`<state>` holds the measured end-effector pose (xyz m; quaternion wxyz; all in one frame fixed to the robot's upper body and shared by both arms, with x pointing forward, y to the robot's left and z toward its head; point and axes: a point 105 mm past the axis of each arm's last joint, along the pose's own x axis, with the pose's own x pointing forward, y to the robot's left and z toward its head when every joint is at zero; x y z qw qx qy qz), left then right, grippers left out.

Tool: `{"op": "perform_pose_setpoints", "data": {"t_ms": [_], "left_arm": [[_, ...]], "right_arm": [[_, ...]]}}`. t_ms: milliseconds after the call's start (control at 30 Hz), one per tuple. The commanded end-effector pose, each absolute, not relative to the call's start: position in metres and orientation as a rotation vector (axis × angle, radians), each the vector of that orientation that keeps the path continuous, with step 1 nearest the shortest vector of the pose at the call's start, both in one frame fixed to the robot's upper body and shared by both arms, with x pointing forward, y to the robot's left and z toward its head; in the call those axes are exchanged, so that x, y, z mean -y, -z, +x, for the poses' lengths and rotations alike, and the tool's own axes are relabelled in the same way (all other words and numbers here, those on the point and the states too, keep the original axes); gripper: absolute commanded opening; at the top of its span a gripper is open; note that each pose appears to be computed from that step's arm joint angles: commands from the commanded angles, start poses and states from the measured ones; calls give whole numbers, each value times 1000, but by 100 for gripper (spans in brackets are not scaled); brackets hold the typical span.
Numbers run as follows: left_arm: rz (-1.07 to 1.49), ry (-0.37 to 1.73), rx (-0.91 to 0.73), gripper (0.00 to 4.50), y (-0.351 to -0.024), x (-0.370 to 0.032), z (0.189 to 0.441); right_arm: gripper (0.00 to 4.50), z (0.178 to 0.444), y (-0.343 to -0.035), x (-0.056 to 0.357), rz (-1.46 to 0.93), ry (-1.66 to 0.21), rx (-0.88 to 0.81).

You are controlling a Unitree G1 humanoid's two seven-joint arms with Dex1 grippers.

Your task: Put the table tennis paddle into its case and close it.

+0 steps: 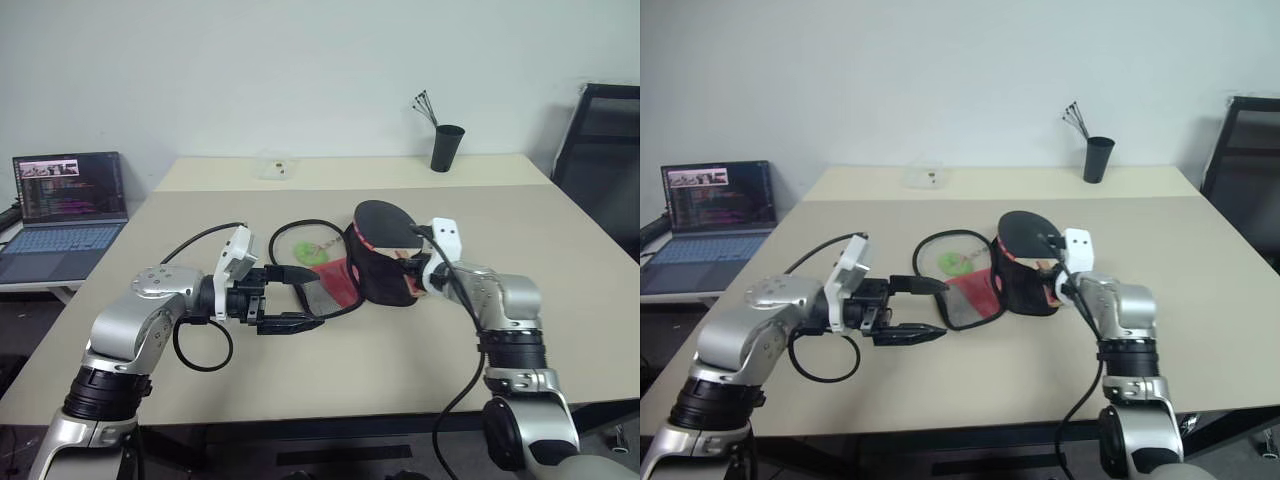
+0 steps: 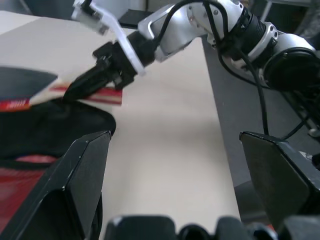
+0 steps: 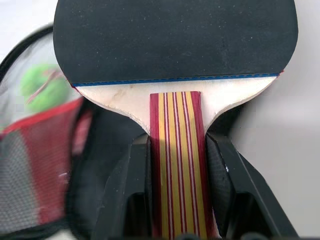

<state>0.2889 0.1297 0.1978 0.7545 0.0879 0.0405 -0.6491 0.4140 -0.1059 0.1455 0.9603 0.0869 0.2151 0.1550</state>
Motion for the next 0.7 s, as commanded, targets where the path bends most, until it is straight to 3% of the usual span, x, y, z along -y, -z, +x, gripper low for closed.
{"op": "perform_pose_setpoints", "data": {"t_ms": [33,233,700], "left_arm": [[218,1418,-41,450,-209,-129,284],[223,1401,-46,450,-207,-133,284],[215,1398,-46,450,-204,-132,284]], "right_arm": [[109,429,-171,107,151,-270,-317],[109,441,-157,113,123,-219,-339],[109,442,-145,96,128,-226,-377]]}}
